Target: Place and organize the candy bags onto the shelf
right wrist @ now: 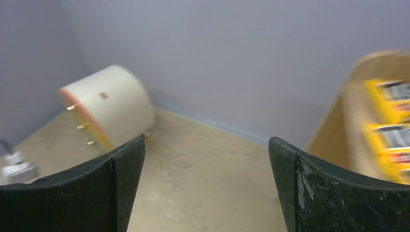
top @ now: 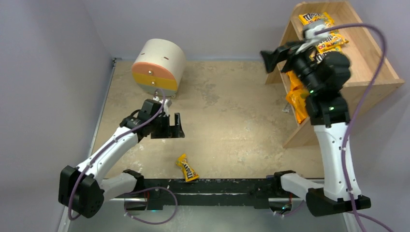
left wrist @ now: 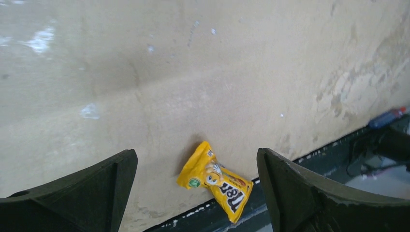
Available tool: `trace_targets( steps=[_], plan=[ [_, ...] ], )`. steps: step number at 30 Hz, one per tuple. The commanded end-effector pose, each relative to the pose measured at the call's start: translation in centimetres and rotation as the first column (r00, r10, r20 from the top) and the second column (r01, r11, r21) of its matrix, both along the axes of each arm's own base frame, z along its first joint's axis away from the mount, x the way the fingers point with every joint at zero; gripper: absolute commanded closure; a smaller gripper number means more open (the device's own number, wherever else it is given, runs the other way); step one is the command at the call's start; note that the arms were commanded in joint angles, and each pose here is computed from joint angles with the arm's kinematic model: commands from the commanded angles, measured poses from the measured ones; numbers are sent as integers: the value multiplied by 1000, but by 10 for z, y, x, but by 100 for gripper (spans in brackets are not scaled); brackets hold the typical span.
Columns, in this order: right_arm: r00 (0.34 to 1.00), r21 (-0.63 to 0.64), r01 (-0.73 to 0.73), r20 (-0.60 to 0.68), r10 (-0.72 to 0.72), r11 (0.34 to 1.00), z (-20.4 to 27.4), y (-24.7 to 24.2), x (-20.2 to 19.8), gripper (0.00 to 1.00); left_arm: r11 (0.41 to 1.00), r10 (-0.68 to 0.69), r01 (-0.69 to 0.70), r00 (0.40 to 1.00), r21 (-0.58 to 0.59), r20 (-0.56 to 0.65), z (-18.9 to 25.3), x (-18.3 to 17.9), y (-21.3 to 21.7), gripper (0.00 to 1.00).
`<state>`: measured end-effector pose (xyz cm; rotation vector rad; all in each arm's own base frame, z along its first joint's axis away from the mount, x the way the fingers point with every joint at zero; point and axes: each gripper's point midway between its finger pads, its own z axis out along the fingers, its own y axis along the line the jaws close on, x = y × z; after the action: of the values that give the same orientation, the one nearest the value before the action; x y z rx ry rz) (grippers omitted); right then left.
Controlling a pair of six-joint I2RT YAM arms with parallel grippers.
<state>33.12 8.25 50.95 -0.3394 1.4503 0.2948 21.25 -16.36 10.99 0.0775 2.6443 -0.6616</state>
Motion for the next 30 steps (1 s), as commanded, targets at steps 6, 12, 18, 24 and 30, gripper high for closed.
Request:
trace_targets(
  steps=[6,12,18,24,30],
  plan=[
    [912,232,-202,-309,269,951,-171,131,-27,1,929,334,-350,932,117,139,25,5,58,0],
    [855,257,-166,-443,269,952,-265,150,-40,1,976,210,-212,977,-49,-46,-5,-31,19,9],
    [882,386,-103,-390,263,917,-298,126,-66,1,962,95,-142,975,-233,-203,-44,-72,-9,26],
    [904,368,-60,-374,207,928,-309,113,-66,1,943,84,-171,953,-287,-291,-60,-94,-14,33],
    [888,378,-76,-395,235,923,-316,119,-67,1,918,172,-269,932,-292,-318,-74,-91,-12,36]
  ],
)
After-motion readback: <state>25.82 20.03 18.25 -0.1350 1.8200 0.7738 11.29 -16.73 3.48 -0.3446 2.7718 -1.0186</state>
